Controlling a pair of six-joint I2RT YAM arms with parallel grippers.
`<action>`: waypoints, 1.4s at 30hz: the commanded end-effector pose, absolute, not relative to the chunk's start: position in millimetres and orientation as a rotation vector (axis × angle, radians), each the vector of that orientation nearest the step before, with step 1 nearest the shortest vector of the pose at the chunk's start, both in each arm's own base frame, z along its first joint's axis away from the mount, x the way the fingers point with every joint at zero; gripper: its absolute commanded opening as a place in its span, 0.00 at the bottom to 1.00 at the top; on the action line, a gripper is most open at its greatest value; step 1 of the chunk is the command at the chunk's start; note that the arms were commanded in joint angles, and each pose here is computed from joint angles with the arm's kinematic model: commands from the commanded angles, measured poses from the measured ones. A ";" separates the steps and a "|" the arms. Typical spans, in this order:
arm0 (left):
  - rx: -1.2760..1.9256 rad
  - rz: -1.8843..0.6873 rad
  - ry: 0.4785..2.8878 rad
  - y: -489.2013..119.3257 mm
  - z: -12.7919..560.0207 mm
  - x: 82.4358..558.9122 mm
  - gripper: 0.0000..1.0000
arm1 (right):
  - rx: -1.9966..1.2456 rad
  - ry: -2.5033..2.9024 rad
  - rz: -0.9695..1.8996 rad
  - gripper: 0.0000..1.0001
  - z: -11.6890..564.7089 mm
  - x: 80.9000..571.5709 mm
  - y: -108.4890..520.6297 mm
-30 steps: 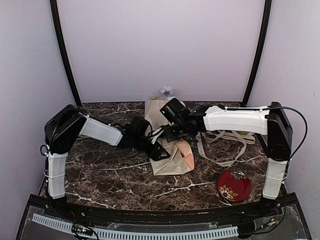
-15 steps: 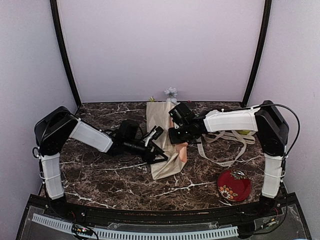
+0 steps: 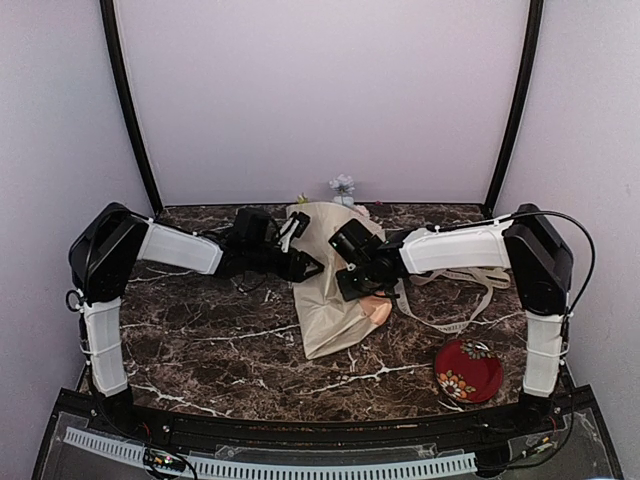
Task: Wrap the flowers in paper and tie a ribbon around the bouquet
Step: Fold the two-thirds-folded wrapping paper at the center of the board.
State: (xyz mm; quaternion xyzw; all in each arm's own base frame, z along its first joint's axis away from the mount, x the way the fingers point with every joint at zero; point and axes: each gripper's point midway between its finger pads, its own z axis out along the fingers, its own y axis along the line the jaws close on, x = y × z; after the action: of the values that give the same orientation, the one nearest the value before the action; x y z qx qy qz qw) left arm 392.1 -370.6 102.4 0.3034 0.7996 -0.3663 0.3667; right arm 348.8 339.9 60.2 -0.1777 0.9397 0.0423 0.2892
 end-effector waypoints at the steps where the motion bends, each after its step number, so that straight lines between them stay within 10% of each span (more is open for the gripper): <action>1: 0.701 -0.761 2.296 -355.3 44.8 400.3 0.55 | -0.523 2.392 0.000 0.00 95.3 346.4 344.2; 18: 0.662 -0.684 2.400 -356.9 15.3 400.4 0.57 | -0.750 2.210 0.134 0.00 121.2 320.4 420.1; 42: 0.595 -1.170 1.905 -325.3 167.3 368.9 0.71 | -0.660 2.344 0.271 0.00 60.7 320.3 414.7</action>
State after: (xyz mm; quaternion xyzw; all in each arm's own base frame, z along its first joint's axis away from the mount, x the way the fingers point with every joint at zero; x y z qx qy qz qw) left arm 386.0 -325.7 104.7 0.2326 0.8083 -0.4124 0.3500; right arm 316.0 404.0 54.1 -0.2642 0.9023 0.0858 0.3295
